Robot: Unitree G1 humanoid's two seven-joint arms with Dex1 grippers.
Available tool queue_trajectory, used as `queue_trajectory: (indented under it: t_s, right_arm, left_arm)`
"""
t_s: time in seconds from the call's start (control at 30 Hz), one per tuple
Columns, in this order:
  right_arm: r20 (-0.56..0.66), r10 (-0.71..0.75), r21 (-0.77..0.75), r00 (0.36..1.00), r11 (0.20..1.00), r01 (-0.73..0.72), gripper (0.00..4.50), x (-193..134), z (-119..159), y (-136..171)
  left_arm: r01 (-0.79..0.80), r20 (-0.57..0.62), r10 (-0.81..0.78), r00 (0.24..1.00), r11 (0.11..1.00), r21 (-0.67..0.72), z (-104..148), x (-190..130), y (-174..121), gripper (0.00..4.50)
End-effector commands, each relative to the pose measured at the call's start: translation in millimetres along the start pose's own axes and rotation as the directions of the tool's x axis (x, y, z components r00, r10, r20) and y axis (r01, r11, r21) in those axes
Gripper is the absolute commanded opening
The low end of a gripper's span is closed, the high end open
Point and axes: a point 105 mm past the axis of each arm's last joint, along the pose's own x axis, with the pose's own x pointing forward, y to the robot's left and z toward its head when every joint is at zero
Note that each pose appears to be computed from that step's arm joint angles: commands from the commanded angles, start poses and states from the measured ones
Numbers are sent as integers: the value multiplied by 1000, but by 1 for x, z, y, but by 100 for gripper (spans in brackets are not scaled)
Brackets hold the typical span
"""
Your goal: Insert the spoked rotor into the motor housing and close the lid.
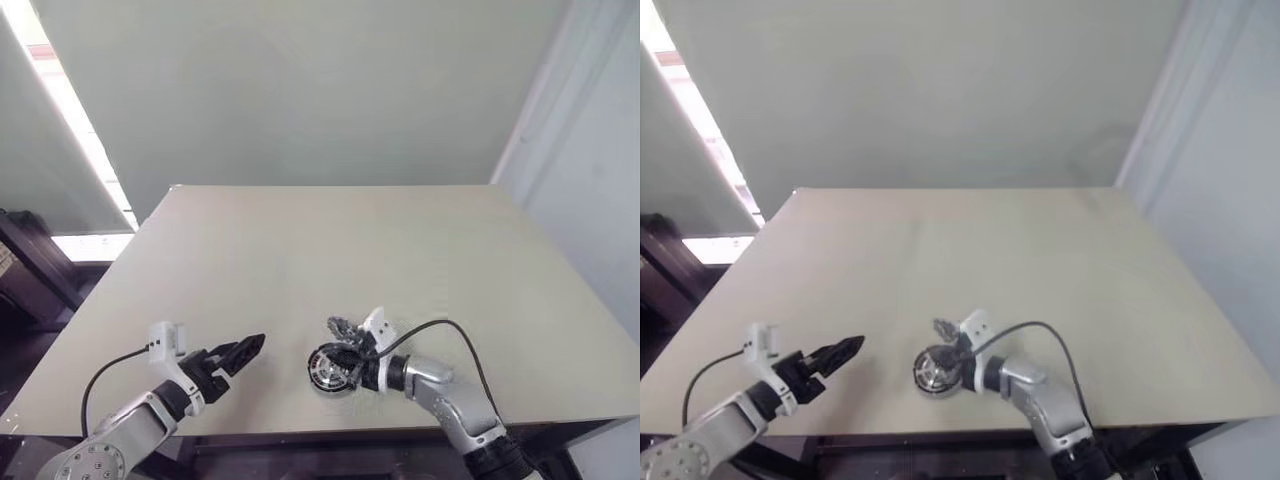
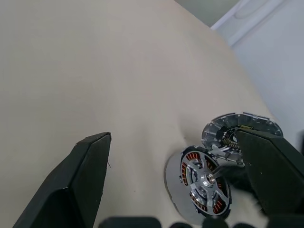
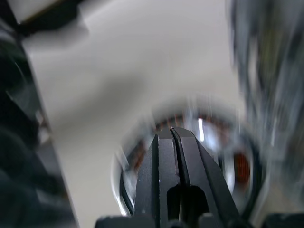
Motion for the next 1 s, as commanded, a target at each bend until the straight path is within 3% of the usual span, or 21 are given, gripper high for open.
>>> queue_trajectory:
  t_s: [0.03, 0.2, 0.37, 0.53, 0.67, 0.87, 1.0]
  right_arm:
    - [-67, -38, -29, 997, 999, 36, 0, -1, -21, -9]
    - [67, -29, -34, 997, 999, 31, 0, -4, 13, -10]
    - [119, 17, -107, 993, 994, -4, 0, -12, 37, -2]
    - [9, 91, -257, 996, 963, -85, 0, -29, 40, 8]
    - [-101, 103, -370, 989, 919, -134, 0, -39, 36, 11]
    - [-255, 121, -503, 959, 831, -238, 183, -47, 30, 19]
    - [-254, 127, -558, 959, 791, -252, 324, -44, 38, 26]
  left_arm:
    - [26, 6, -26, 1000, 998, 49, 8, 1, -6, 447]
    - [32, -5, -32, 999, 998, 59, 7, 3, -6, 447]
    - [50, -48, -44, 998, 991, 123, 3, 6, -7, 447]
    - [151, -242, -52, 969, 898, 414, -21, 11, -11, 447]
    - [215, -242, -106, 964, 849, 483, -20, 18, -18, 447]
    - [270, -283, -136, 950, 813, 516, -25, 20, -18, 450]
    - [270, -284, -133, 950, 809, 522, -27, 21, -17, 450]
